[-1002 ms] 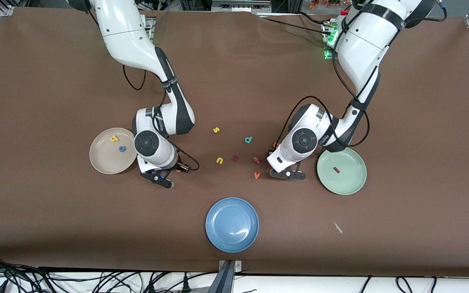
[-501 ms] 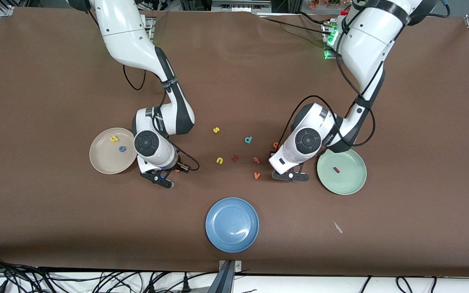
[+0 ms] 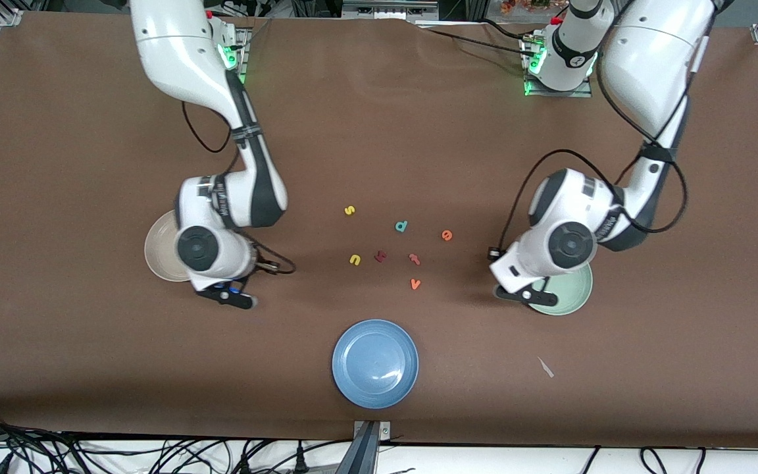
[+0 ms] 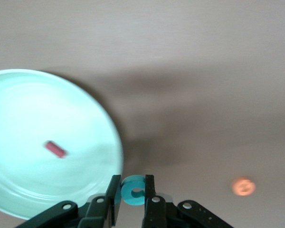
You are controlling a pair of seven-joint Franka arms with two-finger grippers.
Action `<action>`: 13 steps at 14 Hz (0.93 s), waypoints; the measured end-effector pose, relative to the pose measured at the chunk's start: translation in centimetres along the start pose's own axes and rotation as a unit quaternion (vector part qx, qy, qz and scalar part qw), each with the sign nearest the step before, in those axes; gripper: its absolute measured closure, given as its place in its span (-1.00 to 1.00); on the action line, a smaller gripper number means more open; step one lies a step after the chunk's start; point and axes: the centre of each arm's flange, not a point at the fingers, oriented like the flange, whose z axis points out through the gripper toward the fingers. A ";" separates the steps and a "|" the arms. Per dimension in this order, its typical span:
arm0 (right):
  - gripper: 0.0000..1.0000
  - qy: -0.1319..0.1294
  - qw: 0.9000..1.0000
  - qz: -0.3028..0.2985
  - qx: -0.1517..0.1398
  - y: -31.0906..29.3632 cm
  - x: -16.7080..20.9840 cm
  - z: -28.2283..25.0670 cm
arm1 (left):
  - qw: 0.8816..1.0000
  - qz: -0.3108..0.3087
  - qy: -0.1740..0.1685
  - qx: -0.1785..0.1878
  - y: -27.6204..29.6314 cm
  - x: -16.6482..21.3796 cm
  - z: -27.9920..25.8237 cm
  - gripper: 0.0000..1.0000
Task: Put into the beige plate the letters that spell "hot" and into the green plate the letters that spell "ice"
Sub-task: 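Place the f on the white plate while the left gripper places the c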
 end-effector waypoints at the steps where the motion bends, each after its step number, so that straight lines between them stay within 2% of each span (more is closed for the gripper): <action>1: 0.63 -0.005 1.000 -0.006 0.004 2.3 0.1 -0.7 | 1.000 0.004 -0.003 0.012 -1.5 0.1 0.6 0.58; 3: 0.63 -0.018 1.000 -0.018 0.013 6.0 -0.5 -1.3 | 0.999 0.011 -0.010 0.031 -2.5 0.2 2.0 0.58; 5: 0.63 -0.025 0.999 -0.032 0.025 9.4 -1.6 -1.1 | 0.999 0.018 -0.015 0.031 -1.8 0.3 3.6 0.58; 8: 0.63 0.008 0.998 -0.052 0.037 14.0 -3.3 1.9 | 0.999 0.023 -0.018 0.029 -1.1 0.4 4.9 0.51; 9: 0.63 0.015 0.998 -0.053 0.035 15.0 -3.9 3.2 | 0.999 0.022 -0.018 0.029 -1.2 0.4 4.9 0.41; 10: 0.53 0.016 0.998 -0.050 0.033 15.4 -4.4 4.0 | 0.999 0.021 -0.017 0.028 -1.4 0.5 4.8 0.24; 13: -0.07 0.017 0.998 -0.049 0.036 14.7 -4.6 3.5 | 0.999 0.022 -0.006 0.028 -1.1 0.6 3.2 -0.37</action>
